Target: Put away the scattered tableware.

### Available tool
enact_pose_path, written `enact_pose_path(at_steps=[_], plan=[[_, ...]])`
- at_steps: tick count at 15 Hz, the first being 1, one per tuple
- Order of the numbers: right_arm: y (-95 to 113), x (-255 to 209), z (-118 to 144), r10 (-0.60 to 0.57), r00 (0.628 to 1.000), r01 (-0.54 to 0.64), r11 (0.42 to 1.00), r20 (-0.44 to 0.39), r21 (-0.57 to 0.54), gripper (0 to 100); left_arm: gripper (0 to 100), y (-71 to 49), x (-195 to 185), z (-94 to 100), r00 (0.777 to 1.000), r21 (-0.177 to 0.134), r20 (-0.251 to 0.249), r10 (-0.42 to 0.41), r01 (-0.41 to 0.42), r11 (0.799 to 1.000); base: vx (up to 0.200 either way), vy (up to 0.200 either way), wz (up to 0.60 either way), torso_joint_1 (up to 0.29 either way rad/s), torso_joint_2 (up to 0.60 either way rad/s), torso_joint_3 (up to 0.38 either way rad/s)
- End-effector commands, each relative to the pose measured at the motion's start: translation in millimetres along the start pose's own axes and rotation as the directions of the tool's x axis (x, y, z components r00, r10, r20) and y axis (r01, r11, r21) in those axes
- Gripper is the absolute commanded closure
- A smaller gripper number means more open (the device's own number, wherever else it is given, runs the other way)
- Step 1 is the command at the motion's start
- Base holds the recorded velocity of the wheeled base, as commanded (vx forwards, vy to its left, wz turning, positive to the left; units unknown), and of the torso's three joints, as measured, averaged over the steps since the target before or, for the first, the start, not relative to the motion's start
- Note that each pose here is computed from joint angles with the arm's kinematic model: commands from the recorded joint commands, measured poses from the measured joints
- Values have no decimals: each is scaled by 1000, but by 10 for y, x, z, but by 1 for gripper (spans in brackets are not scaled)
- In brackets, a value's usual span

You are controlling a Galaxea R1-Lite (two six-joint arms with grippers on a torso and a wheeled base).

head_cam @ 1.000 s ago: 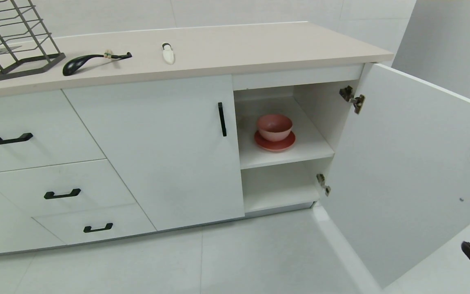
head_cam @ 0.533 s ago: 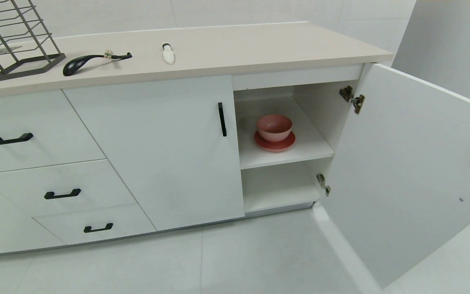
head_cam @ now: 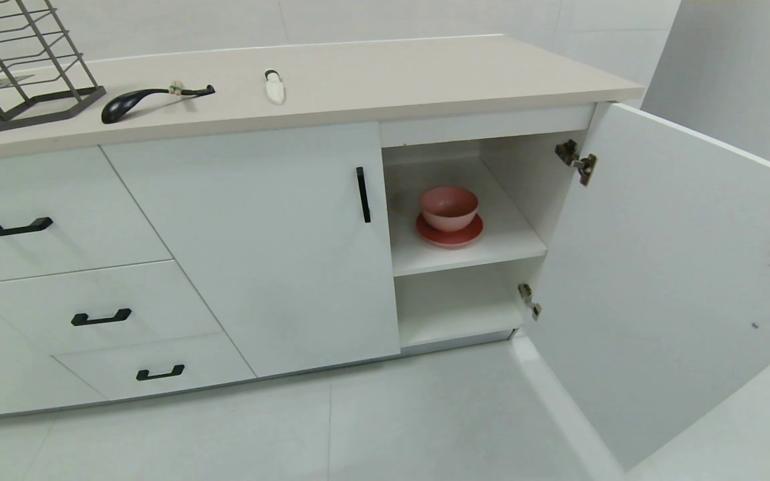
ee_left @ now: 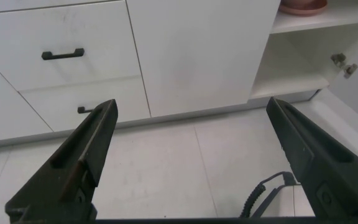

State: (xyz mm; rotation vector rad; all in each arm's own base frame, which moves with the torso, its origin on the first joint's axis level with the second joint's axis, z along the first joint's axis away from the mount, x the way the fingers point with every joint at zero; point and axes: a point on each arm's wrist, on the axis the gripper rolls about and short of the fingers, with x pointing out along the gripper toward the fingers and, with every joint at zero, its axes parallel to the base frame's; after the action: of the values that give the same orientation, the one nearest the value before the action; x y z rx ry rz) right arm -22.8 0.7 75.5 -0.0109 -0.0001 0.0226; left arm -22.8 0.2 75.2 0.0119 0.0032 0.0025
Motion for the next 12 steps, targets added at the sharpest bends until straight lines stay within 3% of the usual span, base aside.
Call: enact_pose_path(at_steps=[1, 2, 8, 12], plan=[[0, 0, -2, 0, 1000, 0, 1000, -2, 0, 0, 0, 0, 0, 1, 1000, 0, 2, 1, -1, 1000, -200, 0, 0, 12, 2, 2], [0, 0, -2, 0, 1000, 0, 1000, -2, 0, 0, 0, 0, 0, 1, 1000, -1, 2, 1, -1, 1000, -200, -200, 0, -2, -7, -2], [0, 0, -2, 0, 1000, 0, 1000, -2, 0, 0, 0, 0, 0, 3, 1000, -7, 3, -1, 1, 1000, 0, -200, 0, 2, 0, 3], [0, 0, -2, 0, 1000, 0, 1000, -2, 0, 0, 0, 0, 0, 3, 1000, 3, 3, 1, -1, 1000, 0, 0, 0, 0, 0, 0]])
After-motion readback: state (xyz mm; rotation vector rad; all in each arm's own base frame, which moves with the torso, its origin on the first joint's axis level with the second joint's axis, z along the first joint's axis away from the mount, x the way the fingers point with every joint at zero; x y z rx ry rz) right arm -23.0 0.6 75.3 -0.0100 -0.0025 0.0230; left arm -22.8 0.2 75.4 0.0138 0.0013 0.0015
